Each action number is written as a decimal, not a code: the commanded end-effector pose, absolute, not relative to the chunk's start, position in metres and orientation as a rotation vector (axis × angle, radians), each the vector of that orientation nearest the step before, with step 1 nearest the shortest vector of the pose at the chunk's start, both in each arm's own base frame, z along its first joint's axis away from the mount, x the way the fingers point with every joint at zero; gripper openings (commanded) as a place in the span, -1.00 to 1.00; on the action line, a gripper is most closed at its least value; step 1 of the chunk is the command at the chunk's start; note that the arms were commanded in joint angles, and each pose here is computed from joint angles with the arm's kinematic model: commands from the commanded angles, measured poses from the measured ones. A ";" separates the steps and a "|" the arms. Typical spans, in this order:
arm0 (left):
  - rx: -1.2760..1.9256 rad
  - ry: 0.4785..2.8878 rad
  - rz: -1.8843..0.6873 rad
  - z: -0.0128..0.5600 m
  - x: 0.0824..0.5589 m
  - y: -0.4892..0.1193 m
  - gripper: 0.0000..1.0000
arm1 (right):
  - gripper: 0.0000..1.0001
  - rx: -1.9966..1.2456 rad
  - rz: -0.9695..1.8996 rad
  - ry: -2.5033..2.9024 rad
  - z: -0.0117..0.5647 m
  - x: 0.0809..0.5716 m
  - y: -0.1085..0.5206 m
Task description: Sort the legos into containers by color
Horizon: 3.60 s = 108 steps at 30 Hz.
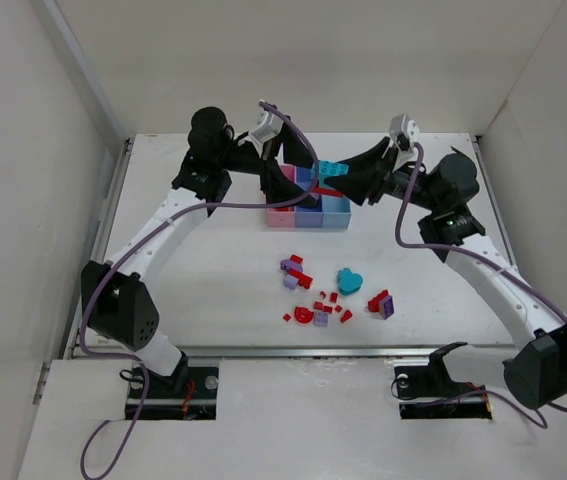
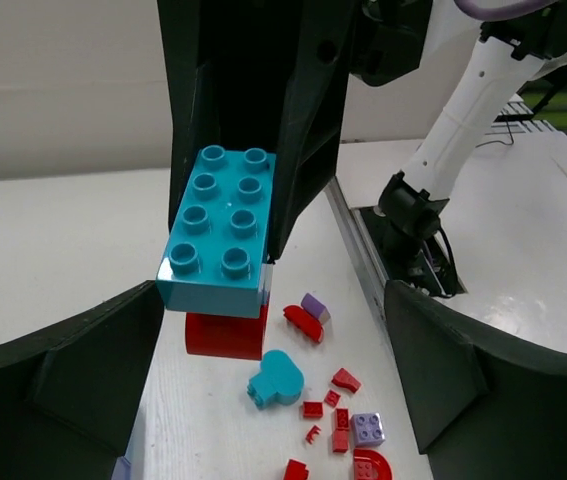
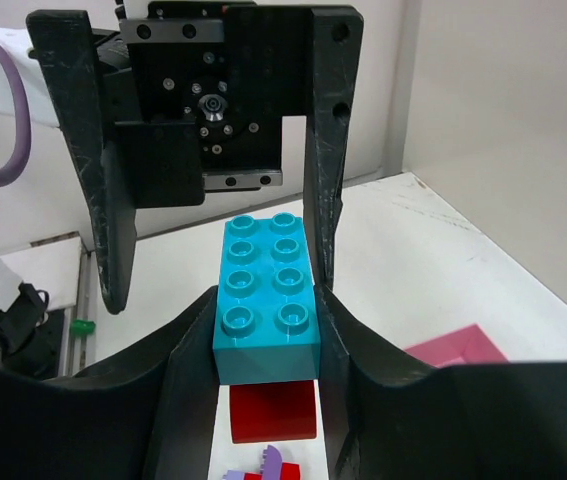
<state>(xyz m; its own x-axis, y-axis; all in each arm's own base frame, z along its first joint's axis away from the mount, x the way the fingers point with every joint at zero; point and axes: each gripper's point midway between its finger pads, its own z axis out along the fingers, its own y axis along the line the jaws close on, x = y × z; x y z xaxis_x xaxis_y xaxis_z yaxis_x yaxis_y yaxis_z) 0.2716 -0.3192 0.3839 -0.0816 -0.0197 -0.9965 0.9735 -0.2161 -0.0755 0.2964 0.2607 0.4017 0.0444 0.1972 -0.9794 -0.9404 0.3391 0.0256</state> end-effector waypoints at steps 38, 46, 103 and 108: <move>1.180 1.289 -1.482 0.356 0.289 -0.322 -1.00 | -1.00 -0.739 1.002 1.135 0.428 0.293 0.263; 1.129 1.568 -1.274 0.292 0.313 -0.308 -1.00 | -1.00 -0.649 0.953 1.188 0.431 0.316 0.251; 1.489 1.489 -1.072 0.266 0.303 -0.288 -1.00 | 0.39 -1.261 1.027 1.347 0.315 0.325 0.305; 1.498 1.470 -1.099 0.268 0.298 -0.292 -1.00 | 0.20 -1.281 1.051 1.334 0.315 0.323 0.314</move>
